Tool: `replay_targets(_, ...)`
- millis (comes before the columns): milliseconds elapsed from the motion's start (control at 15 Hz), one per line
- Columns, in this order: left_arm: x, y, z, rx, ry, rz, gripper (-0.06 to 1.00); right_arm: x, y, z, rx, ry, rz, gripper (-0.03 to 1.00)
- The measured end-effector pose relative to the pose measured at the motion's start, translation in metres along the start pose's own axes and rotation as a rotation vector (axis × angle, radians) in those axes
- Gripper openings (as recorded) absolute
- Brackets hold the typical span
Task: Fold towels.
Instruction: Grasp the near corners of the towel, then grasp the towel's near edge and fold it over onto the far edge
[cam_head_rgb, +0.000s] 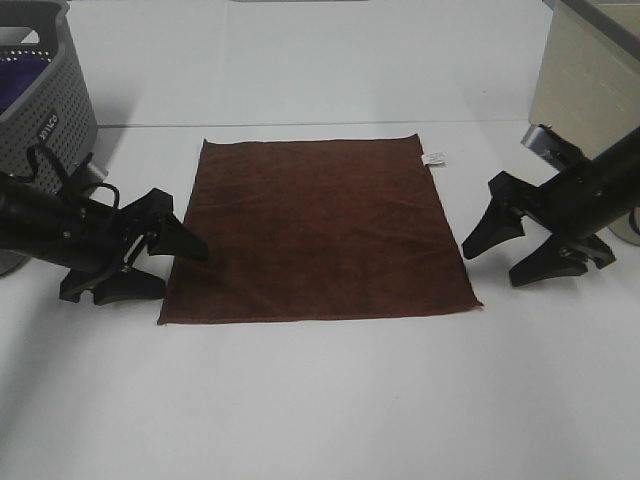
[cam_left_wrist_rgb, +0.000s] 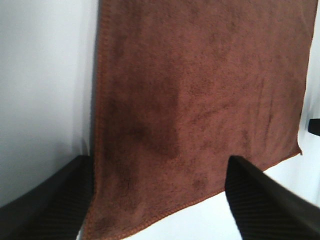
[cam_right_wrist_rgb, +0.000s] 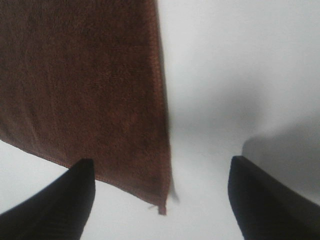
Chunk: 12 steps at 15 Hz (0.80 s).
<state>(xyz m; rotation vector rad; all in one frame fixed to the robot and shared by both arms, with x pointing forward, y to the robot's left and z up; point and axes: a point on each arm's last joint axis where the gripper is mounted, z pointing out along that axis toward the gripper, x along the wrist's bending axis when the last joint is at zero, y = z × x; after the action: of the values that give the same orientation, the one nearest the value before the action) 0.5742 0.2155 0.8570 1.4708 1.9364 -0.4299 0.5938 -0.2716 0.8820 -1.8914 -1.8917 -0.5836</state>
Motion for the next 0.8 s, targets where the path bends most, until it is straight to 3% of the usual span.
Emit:
replay_targets(200,-0.013,-0.006,0.014,0.008,-0.008,-0.003,0.7,0.023,0.01,0.023,0.034,0.015,-0.053,0.69)
replay_targets(333,-0.019,-0.009,0.022,0.02,-0.006,0.02,0.6,0.035,0.011,0.035,0.044,0.023,-0.061,0.62)
replay_targets(400,-0.02,-0.01,0.025,0.027,-0.004,0.025,0.5,0.038,0.012,0.038,0.043,0.026,-0.057,0.54)
replay_targets(600,-0.02,-0.01,0.025,0.033,0.0,0.036,0.07,0.038,0.012,0.039,0.04,0.017,-0.026,0.14)
replay_targets(667,-0.019,-0.01,0.025,0.036,0.004,0.045,0.01,0.037,0.011,0.039,0.047,0.01,-0.015,0.02)
replay_targets(800,-0.019,-0.012,0.025,0.054,0.008,0.064,0.0,0.038,0.009,0.039,0.071,0.02,-0.011,0.0)
